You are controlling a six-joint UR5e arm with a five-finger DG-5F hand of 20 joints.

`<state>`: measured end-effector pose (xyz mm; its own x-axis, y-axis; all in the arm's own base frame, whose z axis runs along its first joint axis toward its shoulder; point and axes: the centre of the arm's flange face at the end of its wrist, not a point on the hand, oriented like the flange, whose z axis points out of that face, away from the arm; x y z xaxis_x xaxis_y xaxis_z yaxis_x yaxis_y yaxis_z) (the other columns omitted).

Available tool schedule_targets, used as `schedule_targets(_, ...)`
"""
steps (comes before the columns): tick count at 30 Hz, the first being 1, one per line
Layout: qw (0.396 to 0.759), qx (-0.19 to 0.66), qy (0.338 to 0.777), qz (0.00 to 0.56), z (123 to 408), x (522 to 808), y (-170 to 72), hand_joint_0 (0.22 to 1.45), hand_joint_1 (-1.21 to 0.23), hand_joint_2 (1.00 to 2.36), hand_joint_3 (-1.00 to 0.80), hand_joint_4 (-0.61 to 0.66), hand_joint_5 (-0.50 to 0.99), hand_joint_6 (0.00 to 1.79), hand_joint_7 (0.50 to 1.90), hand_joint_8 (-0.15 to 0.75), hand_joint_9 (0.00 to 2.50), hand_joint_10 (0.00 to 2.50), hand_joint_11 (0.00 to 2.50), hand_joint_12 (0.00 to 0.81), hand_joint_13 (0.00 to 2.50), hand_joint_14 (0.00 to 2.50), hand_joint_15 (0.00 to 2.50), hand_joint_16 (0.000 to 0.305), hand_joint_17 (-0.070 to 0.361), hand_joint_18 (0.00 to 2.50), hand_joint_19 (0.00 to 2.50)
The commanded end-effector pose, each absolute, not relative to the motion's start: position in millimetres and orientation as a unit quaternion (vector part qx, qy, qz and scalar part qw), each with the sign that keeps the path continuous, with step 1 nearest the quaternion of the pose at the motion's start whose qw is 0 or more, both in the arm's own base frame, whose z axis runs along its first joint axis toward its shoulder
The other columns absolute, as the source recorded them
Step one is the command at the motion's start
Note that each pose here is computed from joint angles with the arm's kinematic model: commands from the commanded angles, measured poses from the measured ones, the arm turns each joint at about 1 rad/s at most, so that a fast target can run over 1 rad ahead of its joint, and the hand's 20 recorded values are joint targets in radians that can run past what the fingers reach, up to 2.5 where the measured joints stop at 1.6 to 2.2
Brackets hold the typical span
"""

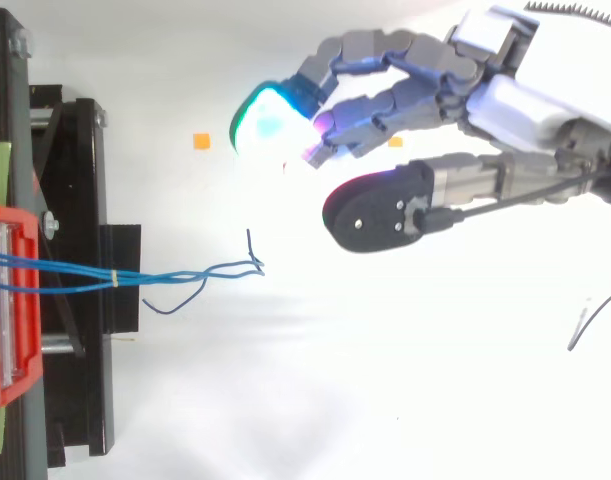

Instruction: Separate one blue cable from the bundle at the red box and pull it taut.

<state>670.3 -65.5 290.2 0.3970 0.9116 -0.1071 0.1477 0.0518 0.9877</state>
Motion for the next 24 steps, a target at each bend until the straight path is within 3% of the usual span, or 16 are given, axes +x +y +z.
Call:
schedule_targets(1, 0.586, 0.599, 0.442, 0.32, 289, 671, -74, 0.52, -0.66, 1.0, -0.5, 0.22, -0.19, 0.5, 0.92, 0.301, 0.73, 0.02, 0.67, 0.367, 0.66, 0.02, 0.46, 0.041, 0.092, 0.47, 0.53)
schedule_targets(4, 0.598, 0.58, 0.453, 0.318, 264, 686, -71, 0.52, -0.66, 1.0, -0.5, 0.22, -0.19, 0.5, 0.91, 0.298, 0.73, 0.02, 0.68, 0.367, 0.66, 0.02, 0.47, 0.041, 0.092, 0.47, 0.53)
schedule_targets(9, 0.605, 0.57, 0.448, 0.33, 264, 703, -63, 0.52, -0.66, 1.0, -0.5, 0.22, -0.19, 0.5, 0.92, 0.3, 0.73, 0.02, 0.68, 0.367, 0.67, 0.02, 0.47, 0.041, 0.092, 0.47, 0.53)
schedule_targets(14, 0.591, 0.565, 0.456, 0.351, 247, 730, -57, 0.52, -0.66, 1.0, -0.5, 0.22, -0.19, 0.5, 0.92, 0.299, 0.73, 0.02, 0.67, 0.368, 0.67, 0.02, 0.48, 0.041, 0.092, 0.47, 0.53)
schedule_targets(22, 0.588, 0.56, 0.462, 0.357, 245, 731, -50, 0.52, -0.66, 1.0, -0.5, 0.23, -0.19, 0.5, 0.92, 0.298, 0.74, 0.02, 0.68, 0.371, 0.68, 0.02, 0.49, 0.041, 0.093, 0.47, 0.54)
schedule_targets(24, 0.581, 0.562, 0.467, 0.359, 232, 734, -48, 0.53, -0.66, 1.0, -0.5, 0.23, -0.19, 0.5, 0.93, 0.3, 0.74, 0.02, 0.67, 0.374, 0.68, 0.02, 0.5, 0.042, 0.094, 0.47, 0.55)
